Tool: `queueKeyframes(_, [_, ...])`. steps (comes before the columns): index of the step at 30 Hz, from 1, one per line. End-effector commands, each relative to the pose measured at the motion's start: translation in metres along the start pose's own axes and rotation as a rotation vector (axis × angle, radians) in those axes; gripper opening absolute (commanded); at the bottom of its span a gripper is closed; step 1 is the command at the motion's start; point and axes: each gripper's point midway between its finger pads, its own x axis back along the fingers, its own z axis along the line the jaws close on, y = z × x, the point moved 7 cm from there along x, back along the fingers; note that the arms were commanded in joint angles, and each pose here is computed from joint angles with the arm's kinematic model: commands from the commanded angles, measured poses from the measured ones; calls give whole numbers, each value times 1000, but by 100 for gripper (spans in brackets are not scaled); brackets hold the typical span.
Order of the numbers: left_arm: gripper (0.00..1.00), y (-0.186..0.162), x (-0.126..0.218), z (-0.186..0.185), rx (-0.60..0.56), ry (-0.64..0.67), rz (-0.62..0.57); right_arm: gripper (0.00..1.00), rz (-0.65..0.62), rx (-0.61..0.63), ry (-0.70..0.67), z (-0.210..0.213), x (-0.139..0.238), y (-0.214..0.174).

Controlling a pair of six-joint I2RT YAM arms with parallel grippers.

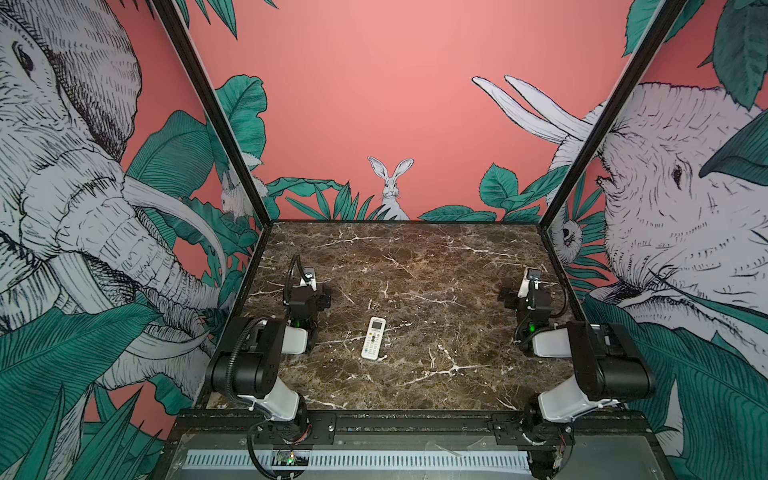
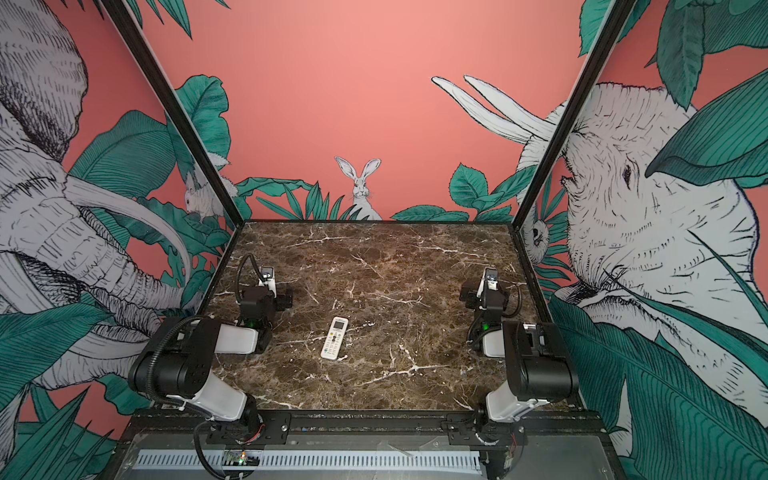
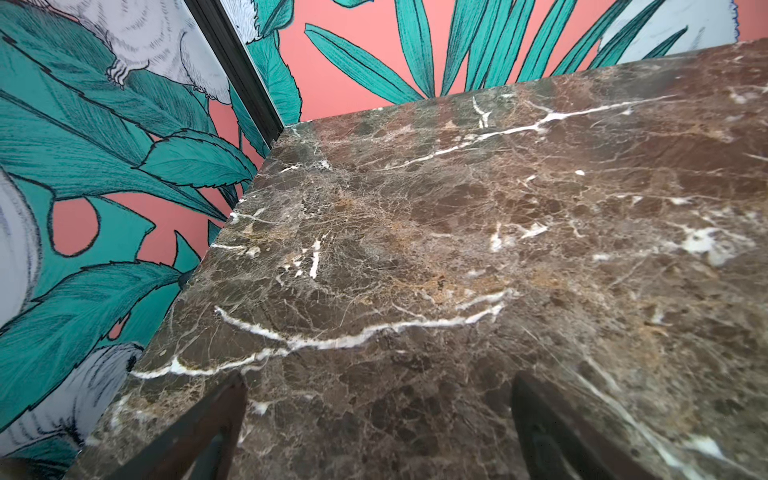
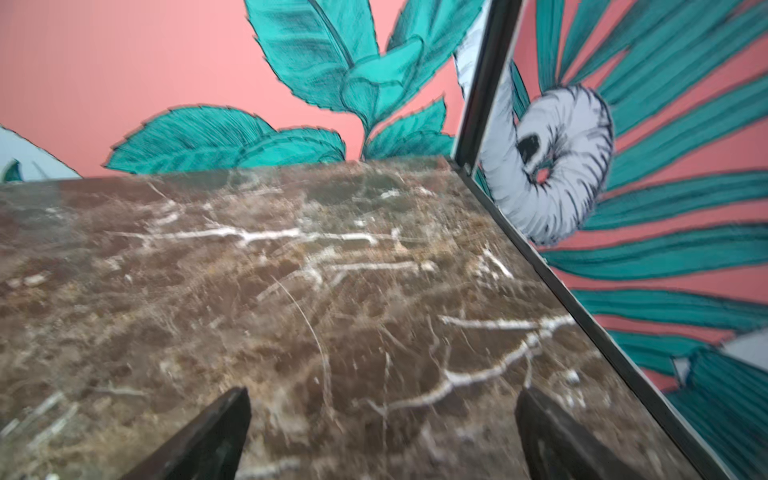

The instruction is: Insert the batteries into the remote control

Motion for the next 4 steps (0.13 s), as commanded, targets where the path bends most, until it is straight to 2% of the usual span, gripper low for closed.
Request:
queueKeyframes(1, [100,9,-1,1,20,-5,-21,99,44,23,15,3,2,-7])
queueKeyframes(4, [100,9,-1,2,21,-1,-26,99,44,22,18,3,2,-7])
